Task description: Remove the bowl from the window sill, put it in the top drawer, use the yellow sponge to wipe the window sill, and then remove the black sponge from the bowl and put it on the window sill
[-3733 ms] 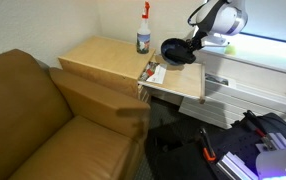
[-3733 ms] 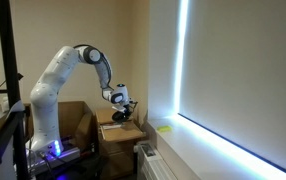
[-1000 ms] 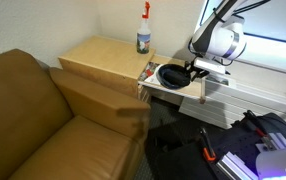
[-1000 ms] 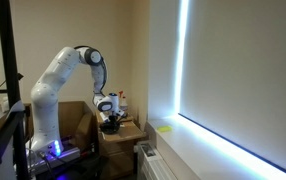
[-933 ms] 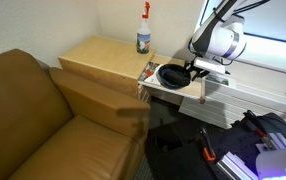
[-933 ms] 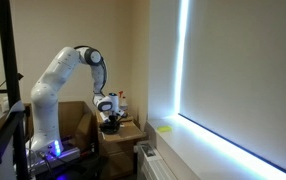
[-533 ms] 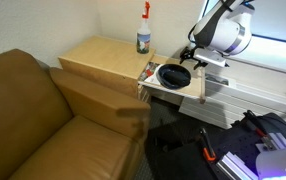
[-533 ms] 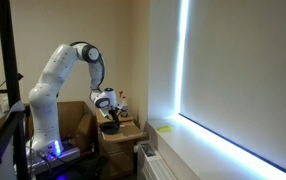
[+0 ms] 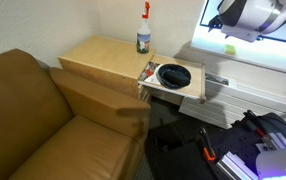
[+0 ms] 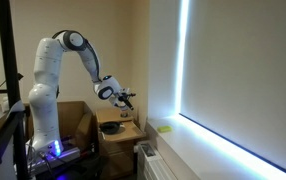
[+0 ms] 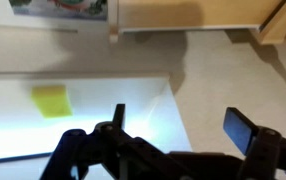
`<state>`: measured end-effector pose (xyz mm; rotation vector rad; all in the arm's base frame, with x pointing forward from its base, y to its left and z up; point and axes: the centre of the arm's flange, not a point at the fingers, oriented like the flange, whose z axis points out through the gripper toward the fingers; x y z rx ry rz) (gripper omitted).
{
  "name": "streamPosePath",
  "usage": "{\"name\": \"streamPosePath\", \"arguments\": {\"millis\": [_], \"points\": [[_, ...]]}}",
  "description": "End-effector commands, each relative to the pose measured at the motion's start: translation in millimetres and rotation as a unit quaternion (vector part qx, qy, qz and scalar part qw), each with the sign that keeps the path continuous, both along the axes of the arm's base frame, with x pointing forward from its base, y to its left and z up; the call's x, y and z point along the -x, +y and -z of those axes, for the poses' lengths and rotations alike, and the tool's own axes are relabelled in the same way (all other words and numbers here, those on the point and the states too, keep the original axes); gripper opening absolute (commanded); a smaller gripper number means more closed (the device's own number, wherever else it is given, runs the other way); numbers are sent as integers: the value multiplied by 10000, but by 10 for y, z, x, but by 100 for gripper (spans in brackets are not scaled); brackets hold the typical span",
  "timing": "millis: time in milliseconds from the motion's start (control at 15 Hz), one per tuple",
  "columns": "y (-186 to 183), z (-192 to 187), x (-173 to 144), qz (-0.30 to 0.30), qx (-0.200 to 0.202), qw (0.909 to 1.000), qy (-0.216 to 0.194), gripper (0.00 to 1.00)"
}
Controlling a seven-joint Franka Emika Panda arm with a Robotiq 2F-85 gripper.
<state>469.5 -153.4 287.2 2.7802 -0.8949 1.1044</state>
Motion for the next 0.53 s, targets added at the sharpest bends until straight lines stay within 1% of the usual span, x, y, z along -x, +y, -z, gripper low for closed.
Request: {"name": "streamPosePath", "arguments": {"millis": [0,67,133,267,333,400,467], "points": [[19,-37,260,-627,-48,9967,-519,100],[1,-329,-108,-216,146,9992,-295,100],[126,-383,-149,-367,104,9986,-365,100],[311,-378,-185,-533,35,9979,-375,100],[287,-295,-206,-320,251,9983,-423,100],[207,-262,-297,81,400,9966,-713,100],[-257,-156,-452,262,429,9952,-837,100]]}}
